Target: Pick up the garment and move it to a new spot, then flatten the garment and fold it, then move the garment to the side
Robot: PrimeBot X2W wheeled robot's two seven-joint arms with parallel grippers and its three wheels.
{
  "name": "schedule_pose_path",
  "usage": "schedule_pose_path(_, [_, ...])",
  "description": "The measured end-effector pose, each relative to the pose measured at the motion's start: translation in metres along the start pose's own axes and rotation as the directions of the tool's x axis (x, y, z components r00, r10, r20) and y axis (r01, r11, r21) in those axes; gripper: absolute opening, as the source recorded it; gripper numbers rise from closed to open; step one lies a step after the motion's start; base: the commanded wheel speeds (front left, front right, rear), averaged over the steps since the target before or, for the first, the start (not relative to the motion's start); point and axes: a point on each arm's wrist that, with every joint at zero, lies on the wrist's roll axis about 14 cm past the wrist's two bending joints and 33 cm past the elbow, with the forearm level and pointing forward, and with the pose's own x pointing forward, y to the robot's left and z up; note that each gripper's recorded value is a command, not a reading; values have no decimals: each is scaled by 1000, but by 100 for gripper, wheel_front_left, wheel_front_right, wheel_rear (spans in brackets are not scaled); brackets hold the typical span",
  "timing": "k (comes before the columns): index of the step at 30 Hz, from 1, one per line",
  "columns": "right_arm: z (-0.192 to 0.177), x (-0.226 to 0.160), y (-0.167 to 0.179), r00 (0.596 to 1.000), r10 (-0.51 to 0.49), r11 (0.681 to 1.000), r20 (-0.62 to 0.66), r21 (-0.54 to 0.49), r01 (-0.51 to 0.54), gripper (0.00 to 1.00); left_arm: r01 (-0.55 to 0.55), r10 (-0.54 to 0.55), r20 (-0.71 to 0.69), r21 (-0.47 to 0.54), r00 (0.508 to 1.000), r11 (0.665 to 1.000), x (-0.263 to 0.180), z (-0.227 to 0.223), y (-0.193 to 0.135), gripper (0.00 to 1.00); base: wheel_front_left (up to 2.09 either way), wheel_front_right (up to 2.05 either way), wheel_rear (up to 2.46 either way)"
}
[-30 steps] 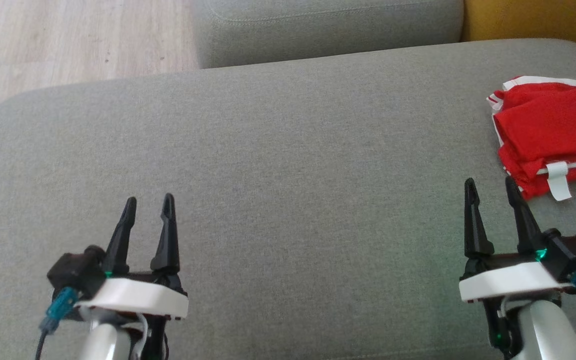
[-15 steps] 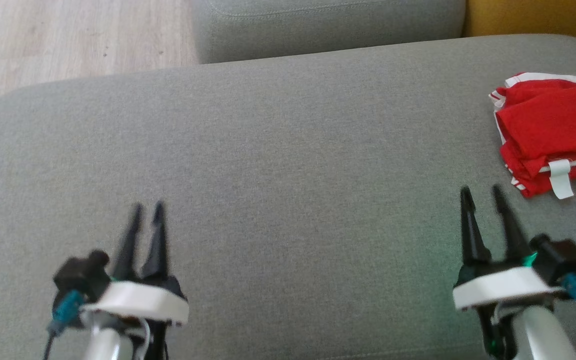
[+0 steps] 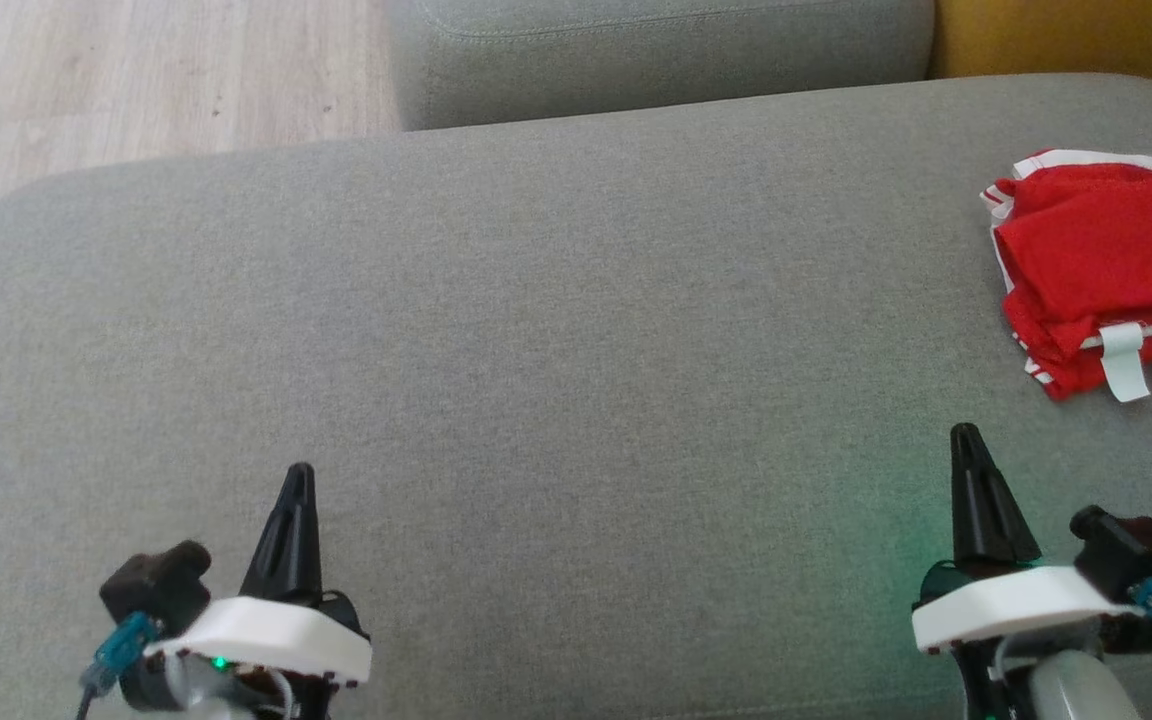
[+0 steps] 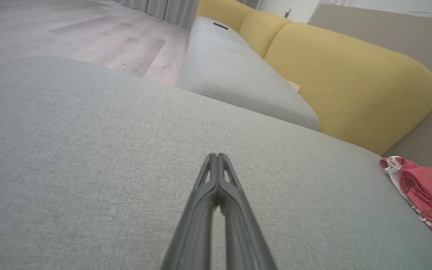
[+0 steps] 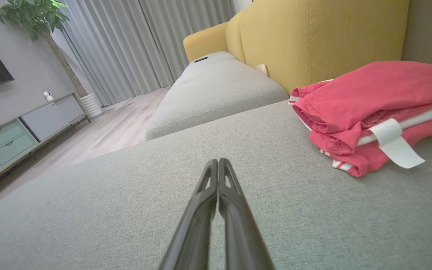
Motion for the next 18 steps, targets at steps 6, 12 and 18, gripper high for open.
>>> schedule_pose_path(6, [0, 0, -2, 1000, -15, 998, -4, 68, 15, 0, -21, 21, -7, -61, 1000, 998, 0, 0, 5, 0, 0, 0, 0])
schedule_pose_path(12, [0, 1, -4, 1000, -29, 990, -9, 135, 30, 0, -41, 40, -11, -124, 999, 991, 0, 2, 11, 0, 0, 0, 0])
schedule_pose_path(18, [1, 1, -8, 999, -46, 978, -11, 203, 47, 0, -52, 50, -17, -184, 999, 981, 2, 3, 13, 0, 0, 0, 0])
